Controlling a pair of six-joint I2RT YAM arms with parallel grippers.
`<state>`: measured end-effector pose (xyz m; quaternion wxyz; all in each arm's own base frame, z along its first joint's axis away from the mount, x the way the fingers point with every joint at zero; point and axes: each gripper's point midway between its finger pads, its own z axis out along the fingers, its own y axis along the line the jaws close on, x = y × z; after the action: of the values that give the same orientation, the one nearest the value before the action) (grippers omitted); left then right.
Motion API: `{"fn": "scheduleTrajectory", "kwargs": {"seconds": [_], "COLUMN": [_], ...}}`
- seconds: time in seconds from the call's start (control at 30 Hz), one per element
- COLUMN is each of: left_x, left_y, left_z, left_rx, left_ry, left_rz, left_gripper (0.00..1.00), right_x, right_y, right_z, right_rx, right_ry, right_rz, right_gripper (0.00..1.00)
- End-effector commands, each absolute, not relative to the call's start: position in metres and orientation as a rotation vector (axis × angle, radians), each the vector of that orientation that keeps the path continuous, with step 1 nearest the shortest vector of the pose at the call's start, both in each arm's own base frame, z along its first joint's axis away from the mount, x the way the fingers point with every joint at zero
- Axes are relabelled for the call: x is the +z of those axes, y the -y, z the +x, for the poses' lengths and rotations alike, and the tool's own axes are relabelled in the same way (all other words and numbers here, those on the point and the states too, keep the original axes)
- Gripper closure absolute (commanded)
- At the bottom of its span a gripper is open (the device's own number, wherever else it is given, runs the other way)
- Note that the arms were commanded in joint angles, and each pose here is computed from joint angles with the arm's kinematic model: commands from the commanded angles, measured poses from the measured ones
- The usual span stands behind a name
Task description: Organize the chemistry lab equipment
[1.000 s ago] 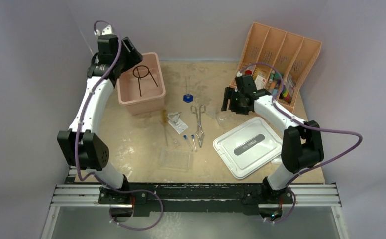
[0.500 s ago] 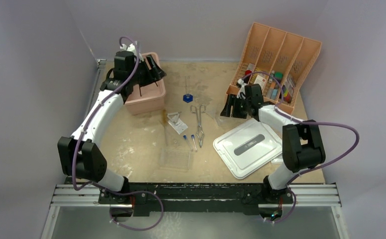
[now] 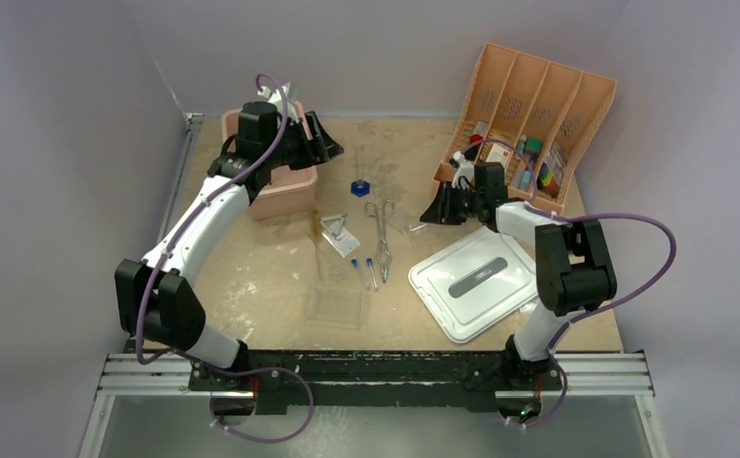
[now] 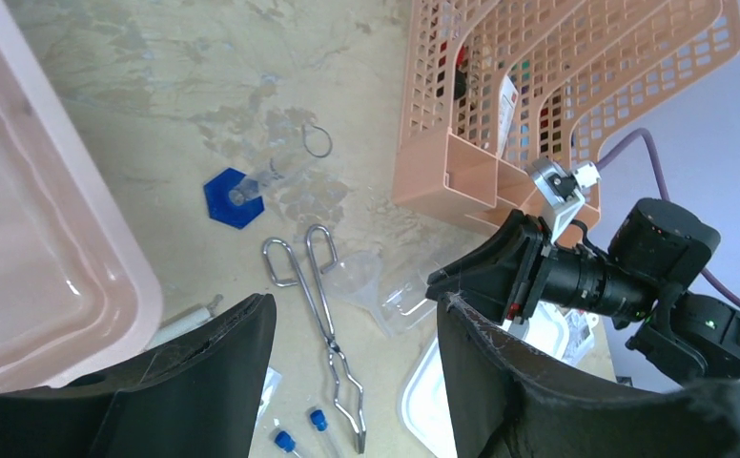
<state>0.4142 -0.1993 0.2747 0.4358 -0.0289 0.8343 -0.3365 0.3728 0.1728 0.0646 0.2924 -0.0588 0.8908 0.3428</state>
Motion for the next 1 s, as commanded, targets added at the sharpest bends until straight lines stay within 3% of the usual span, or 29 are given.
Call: {"fn": "scheduleTrajectory", "kwargs": {"seconds": [0.0, 0.3, 0.77, 0.87, 0.97], "left_x": [0.294, 0.291, 0.29, 0.29, 0.292], "left_y": [0.211, 0.218, 0.213, 0.213, 0.211], "left_z": [0.412, 0.415, 0.428, 0.432, 0.435], "left_rx": [-0.859, -0.853, -0.767, -0.76, -0.746], "left_ry": [-2.004, -2.005, -1.988, -1.987, -1.981], "left_rz": [-0.013, 0.002, -0.02, -0.022, -0.028], "left_gripper": [0.38, 0.38, 0.38, 0.38, 0.38], "right_x": [0.08, 0.09, 0.083, 0.083, 0.087], "right_y": [-0.177, -0.161, -0.145, -0.148, -0.155], "right_z": [0.377, 0.384, 0.381, 0.383, 0.382], "right_rx": [0.95, 0.803, 0.143, 0.091, 0.11], "right_ry": [-2.326, -2.337, -2.485, -2.498, -2.499], "right_rz": [-0.168, -0.153, -0.272, -0.293, -0.304], "right_gripper": [0.73, 0.89, 0.91, 0.86, 0.72]}}
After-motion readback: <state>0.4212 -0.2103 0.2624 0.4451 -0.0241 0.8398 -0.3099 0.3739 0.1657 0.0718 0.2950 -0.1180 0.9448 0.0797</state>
